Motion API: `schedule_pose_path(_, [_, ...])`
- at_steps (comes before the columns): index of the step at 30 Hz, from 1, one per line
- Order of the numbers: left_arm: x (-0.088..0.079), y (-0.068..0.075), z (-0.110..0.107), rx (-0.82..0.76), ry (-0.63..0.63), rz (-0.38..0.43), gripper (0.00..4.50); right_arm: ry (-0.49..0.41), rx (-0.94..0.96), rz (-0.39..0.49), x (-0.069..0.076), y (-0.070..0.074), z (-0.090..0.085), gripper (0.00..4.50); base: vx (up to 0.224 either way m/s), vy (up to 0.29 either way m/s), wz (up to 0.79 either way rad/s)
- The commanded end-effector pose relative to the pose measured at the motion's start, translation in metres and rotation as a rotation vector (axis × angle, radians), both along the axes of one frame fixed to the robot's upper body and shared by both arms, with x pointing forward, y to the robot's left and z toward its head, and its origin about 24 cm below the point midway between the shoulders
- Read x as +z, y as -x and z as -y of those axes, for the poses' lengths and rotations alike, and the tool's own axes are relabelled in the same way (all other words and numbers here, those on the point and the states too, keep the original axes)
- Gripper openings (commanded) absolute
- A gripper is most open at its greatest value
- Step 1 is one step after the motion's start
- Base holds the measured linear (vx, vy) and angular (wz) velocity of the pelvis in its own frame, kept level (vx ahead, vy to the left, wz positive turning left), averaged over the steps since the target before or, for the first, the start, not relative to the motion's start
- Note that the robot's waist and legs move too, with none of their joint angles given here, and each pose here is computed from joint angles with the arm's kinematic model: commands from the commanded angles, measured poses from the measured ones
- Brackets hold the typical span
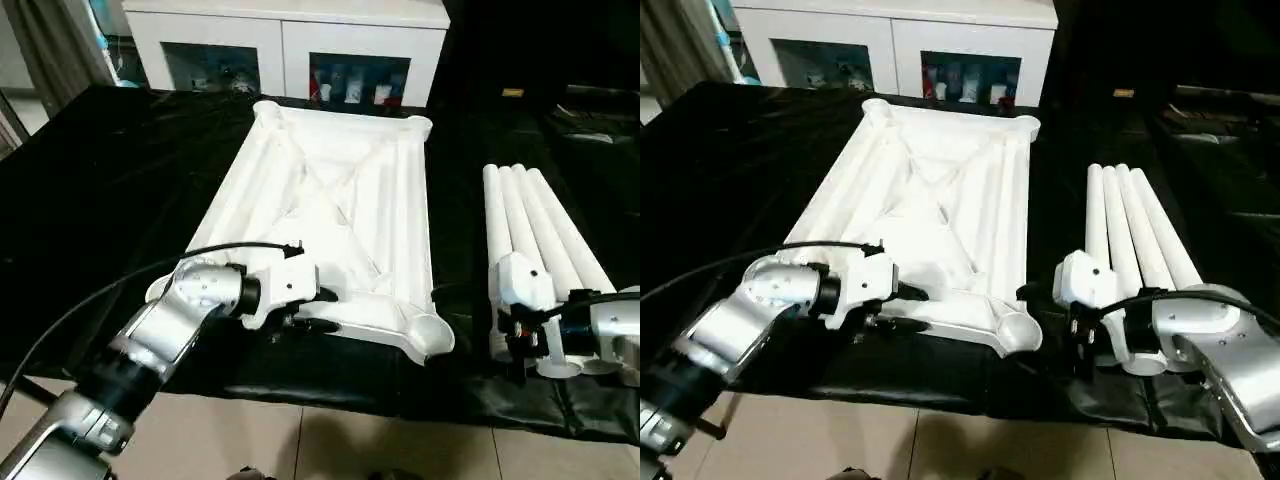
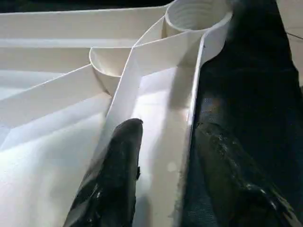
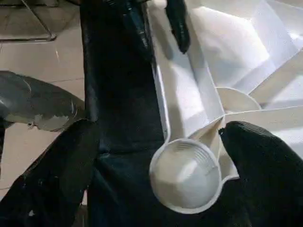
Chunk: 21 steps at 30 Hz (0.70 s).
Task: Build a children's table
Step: Move to table
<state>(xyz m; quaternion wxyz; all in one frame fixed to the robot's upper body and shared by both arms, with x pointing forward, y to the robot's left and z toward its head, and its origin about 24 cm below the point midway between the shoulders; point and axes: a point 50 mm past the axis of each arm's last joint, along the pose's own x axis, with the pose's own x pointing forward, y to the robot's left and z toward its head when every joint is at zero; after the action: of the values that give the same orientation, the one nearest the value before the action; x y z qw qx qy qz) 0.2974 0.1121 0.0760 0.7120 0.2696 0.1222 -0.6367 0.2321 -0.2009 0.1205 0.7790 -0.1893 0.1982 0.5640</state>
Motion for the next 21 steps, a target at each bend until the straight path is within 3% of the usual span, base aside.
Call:
schedule_pose_path(1, [-0.001, -0.001, 0.001, -0.029, -0.02, -0.011, 1.76, 0.018, 0.02, 0.016, 0.002, 0.003, -0.001, 4.5, 0.0, 0.0, 0.0])
schedule_pose_path(10, [-0.006, 0.003, 0.002, -0.11, -0.06, -0.099, 1.06, 0.03, 0.011, 0.015, 0.001, 0.006, 0.001, 4.5, 0.0, 0.0, 0.0])
schedule_pose_path(21, [-0.012, -0.006, 0.0, -0.05, -0.117, -0.039, 0.29, 0.047, 0.01, 0.01, -0.003, 0.008, 0.0, 4.5, 0.0, 0.0, 0.0])
